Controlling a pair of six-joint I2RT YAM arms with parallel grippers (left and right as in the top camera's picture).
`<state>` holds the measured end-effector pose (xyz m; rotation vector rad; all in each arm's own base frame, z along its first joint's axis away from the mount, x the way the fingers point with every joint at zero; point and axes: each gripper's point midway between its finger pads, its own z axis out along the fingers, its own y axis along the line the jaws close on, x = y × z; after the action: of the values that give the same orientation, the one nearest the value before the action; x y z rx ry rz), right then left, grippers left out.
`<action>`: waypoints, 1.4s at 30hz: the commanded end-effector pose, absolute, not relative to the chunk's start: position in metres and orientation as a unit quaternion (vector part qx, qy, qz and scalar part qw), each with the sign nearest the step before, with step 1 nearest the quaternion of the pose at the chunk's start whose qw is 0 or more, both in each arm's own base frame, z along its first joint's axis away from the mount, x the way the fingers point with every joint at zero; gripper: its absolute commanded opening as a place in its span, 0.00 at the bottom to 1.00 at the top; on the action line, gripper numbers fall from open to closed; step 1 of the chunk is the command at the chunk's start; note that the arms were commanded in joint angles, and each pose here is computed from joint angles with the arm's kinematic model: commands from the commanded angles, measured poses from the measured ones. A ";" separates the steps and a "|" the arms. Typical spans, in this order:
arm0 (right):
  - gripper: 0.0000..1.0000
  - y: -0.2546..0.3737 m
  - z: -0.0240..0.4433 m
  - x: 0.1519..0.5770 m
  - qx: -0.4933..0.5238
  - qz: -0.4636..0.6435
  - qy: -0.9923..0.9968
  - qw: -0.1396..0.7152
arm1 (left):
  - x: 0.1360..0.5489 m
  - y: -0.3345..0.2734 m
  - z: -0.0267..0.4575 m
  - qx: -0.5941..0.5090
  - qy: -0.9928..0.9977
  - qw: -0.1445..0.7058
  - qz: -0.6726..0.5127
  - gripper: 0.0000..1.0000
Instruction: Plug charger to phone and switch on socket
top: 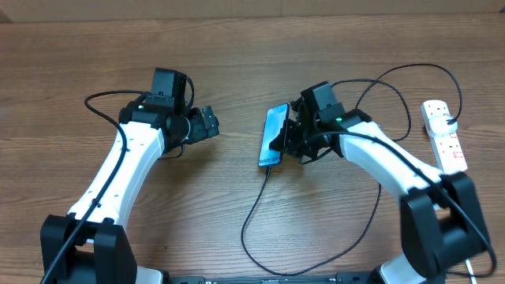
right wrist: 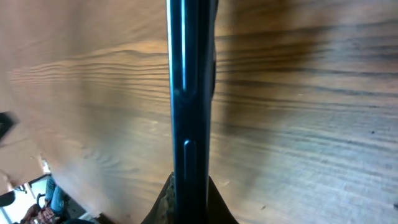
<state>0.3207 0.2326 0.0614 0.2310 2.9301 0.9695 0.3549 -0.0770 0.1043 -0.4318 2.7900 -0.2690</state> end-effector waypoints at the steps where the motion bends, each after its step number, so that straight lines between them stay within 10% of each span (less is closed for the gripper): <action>1: 0.04 0.234 0.041 0.319 0.082 0.307 0.948 0.003 | 0.356 -0.073 0.111 -0.148 0.972 0.167 -0.080 1.00; 28: 0.04 0.231 0.006 0.340 0.109 0.283 0.952 0.023 | 0.356 -0.073 0.111 -0.148 0.972 0.167 -0.080 1.00; 42: 0.21 0.231 0.006 0.341 0.109 0.283 0.953 0.023 | 0.356 -0.073 0.111 -0.148 0.972 0.167 -0.080 1.00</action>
<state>0.3399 0.2348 0.0117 0.3225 2.9433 0.9169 0.3556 -0.0738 0.1041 -0.4360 2.7851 -0.2427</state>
